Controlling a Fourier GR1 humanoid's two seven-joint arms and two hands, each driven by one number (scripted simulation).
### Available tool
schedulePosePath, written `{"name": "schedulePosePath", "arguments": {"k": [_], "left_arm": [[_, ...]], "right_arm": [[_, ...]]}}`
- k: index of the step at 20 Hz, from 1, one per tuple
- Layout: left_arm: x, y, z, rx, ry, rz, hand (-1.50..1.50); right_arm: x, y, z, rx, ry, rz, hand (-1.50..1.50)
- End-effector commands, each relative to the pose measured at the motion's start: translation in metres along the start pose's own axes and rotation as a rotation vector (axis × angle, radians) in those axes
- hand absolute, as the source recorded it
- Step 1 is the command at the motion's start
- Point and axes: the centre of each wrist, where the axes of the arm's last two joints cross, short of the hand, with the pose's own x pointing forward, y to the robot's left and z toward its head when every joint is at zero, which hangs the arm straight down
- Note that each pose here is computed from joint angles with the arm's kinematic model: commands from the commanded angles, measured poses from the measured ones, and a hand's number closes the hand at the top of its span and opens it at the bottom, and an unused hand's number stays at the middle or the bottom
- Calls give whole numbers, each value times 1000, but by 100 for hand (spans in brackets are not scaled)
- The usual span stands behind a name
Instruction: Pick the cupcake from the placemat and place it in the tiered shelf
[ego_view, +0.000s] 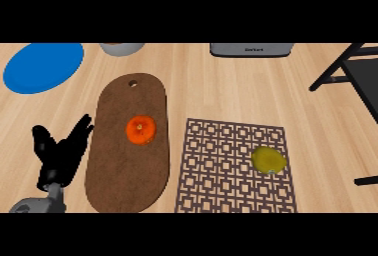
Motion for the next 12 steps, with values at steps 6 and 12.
{"name": "schedulePosePath", "arguments": {"k": [6,12], "left_arm": [[-17,-14,-2,-3,70,15,0],[-27,1,0,4,63,18,0]], "right_arm": [[-3,7,0,17,-5,83,150],[-12,-13,-6,-89,108,-207,-150]]}}
